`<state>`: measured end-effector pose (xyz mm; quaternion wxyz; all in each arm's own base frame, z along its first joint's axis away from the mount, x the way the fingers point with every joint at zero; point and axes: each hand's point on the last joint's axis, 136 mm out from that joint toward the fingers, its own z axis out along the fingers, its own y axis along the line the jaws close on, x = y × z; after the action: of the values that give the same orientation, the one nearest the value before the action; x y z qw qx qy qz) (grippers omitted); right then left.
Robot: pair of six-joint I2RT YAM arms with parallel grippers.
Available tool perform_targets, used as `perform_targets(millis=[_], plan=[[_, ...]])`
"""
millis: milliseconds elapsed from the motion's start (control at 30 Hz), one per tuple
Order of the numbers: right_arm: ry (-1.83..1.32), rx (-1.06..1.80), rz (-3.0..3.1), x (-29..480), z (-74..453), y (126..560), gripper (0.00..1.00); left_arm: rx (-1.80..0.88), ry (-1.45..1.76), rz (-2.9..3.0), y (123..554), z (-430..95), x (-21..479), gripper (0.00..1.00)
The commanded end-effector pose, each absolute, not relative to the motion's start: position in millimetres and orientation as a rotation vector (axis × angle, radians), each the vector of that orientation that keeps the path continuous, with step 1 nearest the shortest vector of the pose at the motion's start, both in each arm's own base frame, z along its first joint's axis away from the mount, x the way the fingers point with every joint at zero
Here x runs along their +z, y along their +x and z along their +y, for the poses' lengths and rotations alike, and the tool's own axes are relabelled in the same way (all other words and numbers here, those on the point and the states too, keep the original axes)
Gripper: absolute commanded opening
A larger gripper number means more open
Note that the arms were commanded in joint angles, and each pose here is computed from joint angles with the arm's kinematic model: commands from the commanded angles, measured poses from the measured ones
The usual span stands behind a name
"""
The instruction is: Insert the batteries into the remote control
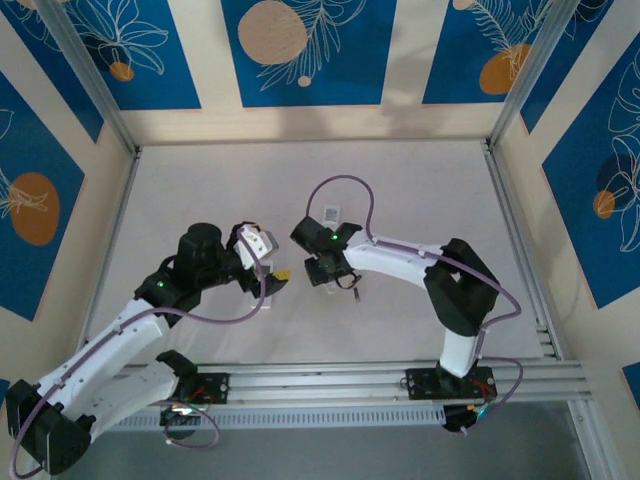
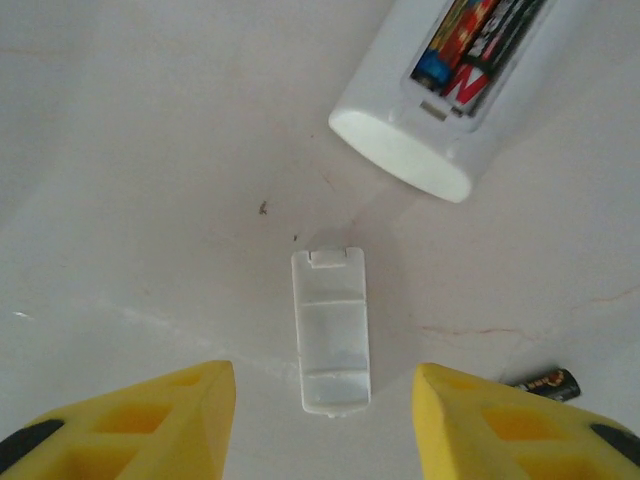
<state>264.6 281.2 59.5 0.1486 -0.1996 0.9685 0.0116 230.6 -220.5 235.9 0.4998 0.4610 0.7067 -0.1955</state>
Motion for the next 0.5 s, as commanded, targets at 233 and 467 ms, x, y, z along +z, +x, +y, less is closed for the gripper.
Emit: perform_targets(millis=[233,467], plan=[[-0.613,0.075,2.936,16.6,286.3,254.6,0.47,-0.45,1.116,1.683,232.0,-219.8,239.9,1.0],[-0.624,-0.046,2.969,2.7,273.6,247.8,0.36,-0.45,1.121,1.686,232.2,-220.2,238.5,1.0]])
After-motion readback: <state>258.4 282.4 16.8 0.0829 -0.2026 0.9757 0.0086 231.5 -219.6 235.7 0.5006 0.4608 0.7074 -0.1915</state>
